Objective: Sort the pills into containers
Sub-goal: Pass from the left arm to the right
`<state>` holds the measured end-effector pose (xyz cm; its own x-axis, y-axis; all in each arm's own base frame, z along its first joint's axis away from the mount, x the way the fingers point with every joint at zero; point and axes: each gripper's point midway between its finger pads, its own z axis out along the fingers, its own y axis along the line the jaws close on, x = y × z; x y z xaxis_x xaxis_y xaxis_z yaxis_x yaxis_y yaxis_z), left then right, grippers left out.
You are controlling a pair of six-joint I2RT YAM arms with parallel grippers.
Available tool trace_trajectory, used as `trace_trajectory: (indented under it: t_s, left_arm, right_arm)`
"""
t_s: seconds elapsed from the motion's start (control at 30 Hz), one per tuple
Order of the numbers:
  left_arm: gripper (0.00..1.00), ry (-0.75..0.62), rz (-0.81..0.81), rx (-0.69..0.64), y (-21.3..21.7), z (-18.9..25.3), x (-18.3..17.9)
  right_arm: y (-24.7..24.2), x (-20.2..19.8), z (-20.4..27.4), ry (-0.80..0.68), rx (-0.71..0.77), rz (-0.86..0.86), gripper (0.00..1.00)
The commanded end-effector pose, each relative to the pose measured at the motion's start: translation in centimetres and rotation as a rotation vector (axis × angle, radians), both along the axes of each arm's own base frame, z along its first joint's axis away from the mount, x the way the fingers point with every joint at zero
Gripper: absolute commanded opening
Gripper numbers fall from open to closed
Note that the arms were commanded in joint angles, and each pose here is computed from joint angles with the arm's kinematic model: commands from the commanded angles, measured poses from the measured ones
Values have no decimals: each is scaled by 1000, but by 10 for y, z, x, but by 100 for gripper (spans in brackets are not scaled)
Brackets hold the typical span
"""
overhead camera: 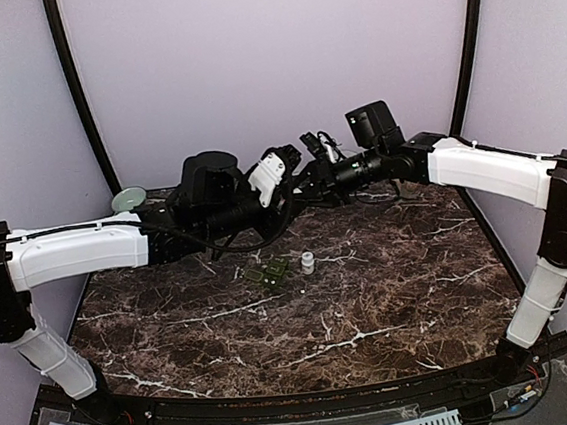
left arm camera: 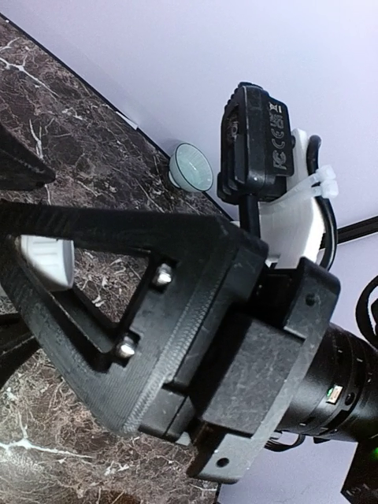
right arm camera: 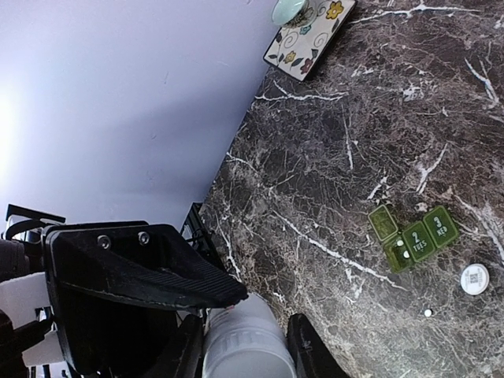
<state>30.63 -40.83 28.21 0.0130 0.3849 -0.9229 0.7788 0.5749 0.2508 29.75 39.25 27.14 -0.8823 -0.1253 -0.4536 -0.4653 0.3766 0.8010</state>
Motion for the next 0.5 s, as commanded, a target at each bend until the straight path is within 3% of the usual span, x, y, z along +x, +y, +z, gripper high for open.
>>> trace_trajectory:
  t_s: [0.0, 0.47]
  left_arm:
    - [55, -73, -6, -144, 7, 52, -11]
    - [61, -10, 64, -120, 37, 26, -19]
  right_arm:
    - [4, 0, 5, -37, 5, 0, 0]
    - [-17, 28, 13, -105, -11, -119, 0]
